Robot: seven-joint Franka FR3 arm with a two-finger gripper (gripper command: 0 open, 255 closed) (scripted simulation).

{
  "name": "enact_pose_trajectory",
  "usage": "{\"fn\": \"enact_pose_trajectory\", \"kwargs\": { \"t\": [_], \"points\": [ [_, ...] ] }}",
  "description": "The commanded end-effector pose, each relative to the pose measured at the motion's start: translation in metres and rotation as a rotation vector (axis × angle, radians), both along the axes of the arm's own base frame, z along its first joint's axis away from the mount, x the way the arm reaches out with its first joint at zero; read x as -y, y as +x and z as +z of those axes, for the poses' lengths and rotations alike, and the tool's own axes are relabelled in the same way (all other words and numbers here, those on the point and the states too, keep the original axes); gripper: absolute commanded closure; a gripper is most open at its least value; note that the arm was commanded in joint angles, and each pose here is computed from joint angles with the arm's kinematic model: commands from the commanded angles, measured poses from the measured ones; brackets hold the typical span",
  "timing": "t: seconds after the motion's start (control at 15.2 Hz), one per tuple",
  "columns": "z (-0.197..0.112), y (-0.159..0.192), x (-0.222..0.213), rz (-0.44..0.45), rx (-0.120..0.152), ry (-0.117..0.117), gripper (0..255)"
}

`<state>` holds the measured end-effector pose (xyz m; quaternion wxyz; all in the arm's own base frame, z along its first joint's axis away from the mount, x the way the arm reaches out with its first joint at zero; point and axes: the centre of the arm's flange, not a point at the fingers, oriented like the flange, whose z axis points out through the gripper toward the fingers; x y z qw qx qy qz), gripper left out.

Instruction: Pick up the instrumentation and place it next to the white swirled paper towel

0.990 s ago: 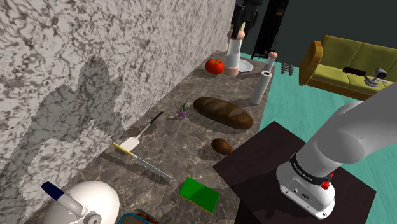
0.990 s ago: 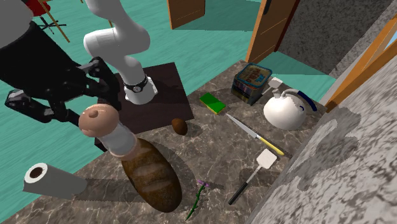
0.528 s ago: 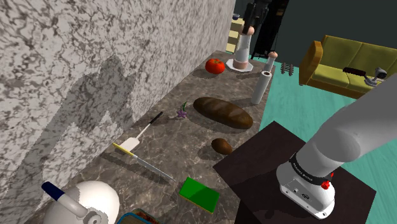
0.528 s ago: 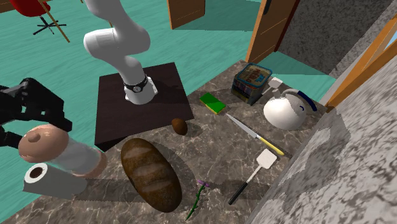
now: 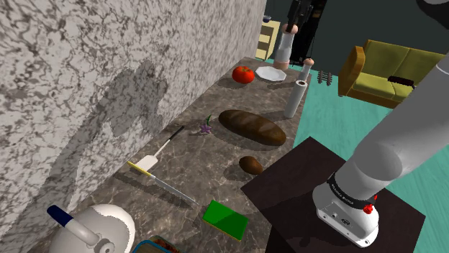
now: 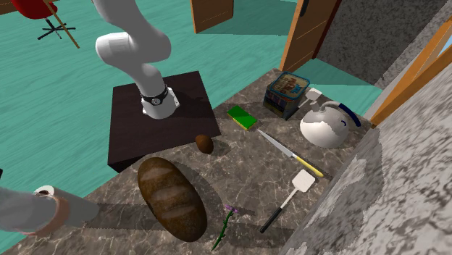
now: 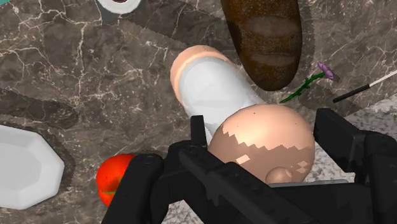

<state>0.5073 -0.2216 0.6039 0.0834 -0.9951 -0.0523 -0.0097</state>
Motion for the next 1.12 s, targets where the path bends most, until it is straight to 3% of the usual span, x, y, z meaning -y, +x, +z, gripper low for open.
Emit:
{"fn": "enact_pose_trajectory", "kwargs": {
  "t": [0.0, 0.26, 1.06],
  "points": [
    [0.002, 0.007, 0.026, 0.002, 0.001, -0.001, 255],
    [0.002, 0.017, 0.068, 0.002, 0.001, -0.001, 255],
    [-0.062, 0.017, 0.068, 0.002, 0.001, -0.001, 255]
  ]
}}
